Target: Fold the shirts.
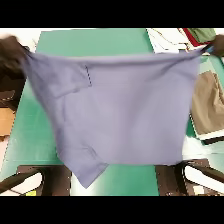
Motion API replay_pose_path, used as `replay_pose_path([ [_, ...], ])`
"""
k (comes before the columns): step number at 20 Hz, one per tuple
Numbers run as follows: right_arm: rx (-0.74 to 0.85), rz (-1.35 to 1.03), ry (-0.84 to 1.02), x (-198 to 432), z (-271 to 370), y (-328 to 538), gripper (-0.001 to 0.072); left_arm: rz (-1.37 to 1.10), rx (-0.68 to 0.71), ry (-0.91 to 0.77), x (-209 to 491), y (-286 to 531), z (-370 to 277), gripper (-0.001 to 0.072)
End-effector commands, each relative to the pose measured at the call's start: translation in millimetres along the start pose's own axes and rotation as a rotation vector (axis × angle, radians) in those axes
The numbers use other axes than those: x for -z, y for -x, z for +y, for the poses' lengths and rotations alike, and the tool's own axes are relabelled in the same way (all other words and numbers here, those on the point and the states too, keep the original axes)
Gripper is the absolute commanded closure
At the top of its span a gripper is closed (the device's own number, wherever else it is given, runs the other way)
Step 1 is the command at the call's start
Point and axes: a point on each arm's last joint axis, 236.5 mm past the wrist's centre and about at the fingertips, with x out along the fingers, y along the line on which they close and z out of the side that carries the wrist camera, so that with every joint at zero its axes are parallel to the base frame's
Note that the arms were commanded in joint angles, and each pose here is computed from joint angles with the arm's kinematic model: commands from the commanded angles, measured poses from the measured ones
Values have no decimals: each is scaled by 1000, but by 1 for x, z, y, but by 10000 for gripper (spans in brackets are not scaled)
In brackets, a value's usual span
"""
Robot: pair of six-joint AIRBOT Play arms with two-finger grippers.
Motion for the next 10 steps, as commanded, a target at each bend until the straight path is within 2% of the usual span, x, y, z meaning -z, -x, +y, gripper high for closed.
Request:
replay_pose_path([
  [1,-22,238,-78,42,-37,-117,699,257,4,72,67,-121,48,685],
  [5,-17,237,-135,19,-61,-189,699,232,-3,73,46,-172,68,685],
  [8,-25,192,-95,-14,-55,-194,699,132,2,15,1,-161,60,685],
  [10,-18,177,-53,-25,-50,-185,699,163,-1,-16,-1,-146,58,685],
])
